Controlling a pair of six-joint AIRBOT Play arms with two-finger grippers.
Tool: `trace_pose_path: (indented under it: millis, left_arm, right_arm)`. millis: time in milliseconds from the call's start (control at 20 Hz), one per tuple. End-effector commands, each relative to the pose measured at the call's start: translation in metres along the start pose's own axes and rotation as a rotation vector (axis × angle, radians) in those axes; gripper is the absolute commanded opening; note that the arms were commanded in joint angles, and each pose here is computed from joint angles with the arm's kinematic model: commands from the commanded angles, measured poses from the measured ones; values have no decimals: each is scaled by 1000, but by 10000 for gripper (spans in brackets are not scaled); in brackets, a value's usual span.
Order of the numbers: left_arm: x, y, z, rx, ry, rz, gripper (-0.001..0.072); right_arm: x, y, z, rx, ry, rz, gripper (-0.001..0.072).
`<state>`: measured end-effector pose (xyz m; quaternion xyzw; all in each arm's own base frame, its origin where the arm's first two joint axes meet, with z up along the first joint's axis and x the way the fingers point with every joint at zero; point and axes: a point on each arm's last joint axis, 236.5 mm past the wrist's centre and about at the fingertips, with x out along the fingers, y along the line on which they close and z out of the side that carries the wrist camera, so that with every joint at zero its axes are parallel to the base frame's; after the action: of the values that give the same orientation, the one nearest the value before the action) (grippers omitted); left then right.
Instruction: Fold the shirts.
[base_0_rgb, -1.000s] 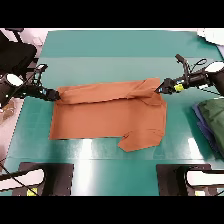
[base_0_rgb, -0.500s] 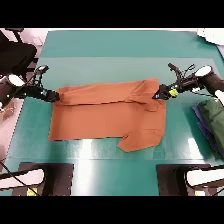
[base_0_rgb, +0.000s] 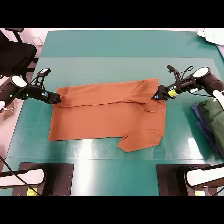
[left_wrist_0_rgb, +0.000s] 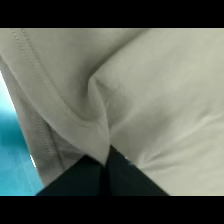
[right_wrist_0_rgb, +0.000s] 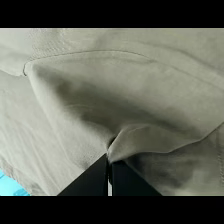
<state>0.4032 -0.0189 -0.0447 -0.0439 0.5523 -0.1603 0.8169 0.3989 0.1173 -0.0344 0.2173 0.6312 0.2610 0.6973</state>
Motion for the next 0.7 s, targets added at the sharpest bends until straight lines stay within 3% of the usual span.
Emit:
trace_pose_path:
  millis: [0,50,100,150,650]
  left_arm:
    - [0,-1,-1,-5,3,-6,490]
    - [-1,-2,0,-6,6,-8,650]
    - [-4,-4,0,-3,13,-15,649]
    - [-7,-6,1,-6,17,-20,650]
    - [-122,22,22,-155,-205,43,668]
  right_arm:
    - [0,0,0,1,-1,-1,27]
    - [0,0,1,0,-4,-2,132]
    - [-2,-1,2,1,-6,-1,391]
    - [-4,-3,3,7,-12,-2,537]
    - [-106,-30,8,50,-216,-135,525]
